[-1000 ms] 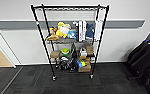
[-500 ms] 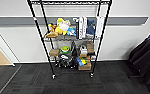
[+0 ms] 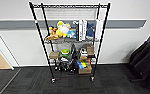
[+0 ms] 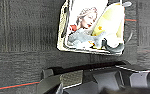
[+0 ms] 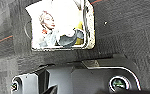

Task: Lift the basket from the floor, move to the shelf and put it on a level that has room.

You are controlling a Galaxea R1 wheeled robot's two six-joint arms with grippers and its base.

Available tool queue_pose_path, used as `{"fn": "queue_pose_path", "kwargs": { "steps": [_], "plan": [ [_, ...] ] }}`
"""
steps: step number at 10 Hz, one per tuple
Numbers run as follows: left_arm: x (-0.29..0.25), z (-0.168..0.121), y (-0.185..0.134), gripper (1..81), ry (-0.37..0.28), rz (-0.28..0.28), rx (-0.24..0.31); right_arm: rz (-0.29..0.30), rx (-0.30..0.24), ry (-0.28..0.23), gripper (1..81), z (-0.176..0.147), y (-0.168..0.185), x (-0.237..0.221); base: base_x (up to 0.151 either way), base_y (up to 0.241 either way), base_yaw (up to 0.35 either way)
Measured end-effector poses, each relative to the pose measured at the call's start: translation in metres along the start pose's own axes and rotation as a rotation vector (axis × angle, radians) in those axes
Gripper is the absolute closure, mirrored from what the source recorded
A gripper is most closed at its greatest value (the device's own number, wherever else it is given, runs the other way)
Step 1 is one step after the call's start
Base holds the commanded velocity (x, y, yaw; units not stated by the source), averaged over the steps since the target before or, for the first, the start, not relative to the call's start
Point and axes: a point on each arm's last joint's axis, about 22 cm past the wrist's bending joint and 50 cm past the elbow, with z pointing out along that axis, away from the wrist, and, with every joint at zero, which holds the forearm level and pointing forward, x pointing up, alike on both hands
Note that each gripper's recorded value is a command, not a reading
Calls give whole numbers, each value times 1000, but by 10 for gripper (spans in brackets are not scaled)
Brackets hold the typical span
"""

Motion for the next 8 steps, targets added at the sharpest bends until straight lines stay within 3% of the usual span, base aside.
{"fn": "queue_pose_path", "kwargs": {
  "steps": [5, 8],
  "plan": [
    [34, 28, -1, 10, 43, 25, -6, -24, 0, 41, 10, 31, 10, 35, 0, 0, 0],
    [22, 60, -15, 10, -8, 9, -7, -7, -7, 6, 10, 58, 26, 26, 0, 0, 0]
  ]
}}
